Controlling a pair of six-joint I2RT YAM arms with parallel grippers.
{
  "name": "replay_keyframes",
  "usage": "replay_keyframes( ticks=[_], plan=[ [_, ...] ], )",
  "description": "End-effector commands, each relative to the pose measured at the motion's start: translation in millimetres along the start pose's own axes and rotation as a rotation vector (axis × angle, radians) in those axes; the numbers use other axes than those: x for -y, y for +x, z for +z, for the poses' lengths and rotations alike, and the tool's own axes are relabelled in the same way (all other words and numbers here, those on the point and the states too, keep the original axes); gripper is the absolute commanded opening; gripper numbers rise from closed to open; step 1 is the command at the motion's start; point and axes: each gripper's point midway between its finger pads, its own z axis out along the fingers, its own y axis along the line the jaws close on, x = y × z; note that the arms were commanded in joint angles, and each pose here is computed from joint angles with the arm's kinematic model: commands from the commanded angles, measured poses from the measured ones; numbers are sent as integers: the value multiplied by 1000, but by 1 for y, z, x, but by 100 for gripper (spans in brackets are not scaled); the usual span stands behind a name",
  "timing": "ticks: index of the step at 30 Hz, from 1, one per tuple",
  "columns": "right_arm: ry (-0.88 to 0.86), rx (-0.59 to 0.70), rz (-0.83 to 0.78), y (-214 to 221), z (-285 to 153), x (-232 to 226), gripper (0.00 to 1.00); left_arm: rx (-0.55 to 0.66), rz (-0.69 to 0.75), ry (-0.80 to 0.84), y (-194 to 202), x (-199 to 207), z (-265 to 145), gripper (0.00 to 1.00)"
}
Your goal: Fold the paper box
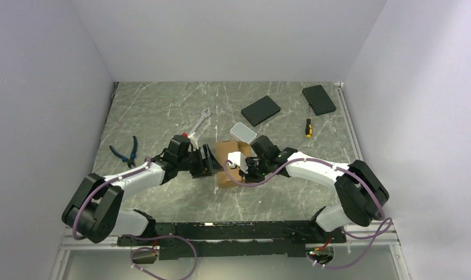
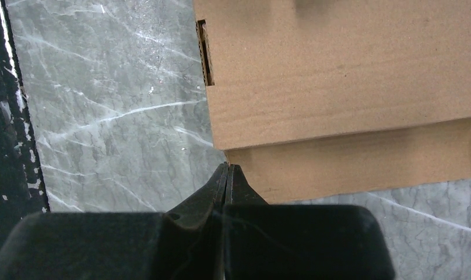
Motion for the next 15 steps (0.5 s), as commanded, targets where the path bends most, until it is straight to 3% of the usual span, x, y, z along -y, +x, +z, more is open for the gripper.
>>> replay_keyframes(
  ticks=[1,8,15],
  plan=[
    [37,28,-50,-12,-6,10,0,23,24,63,-12,27,-10,75],
    [49,20,-48,-10,-5,12,0,-22,-14,27,-1,10,1,73],
    [1,38,-100,-9,-5,3,0,-50,-27,-12,4,-2,8,62]
  ],
)
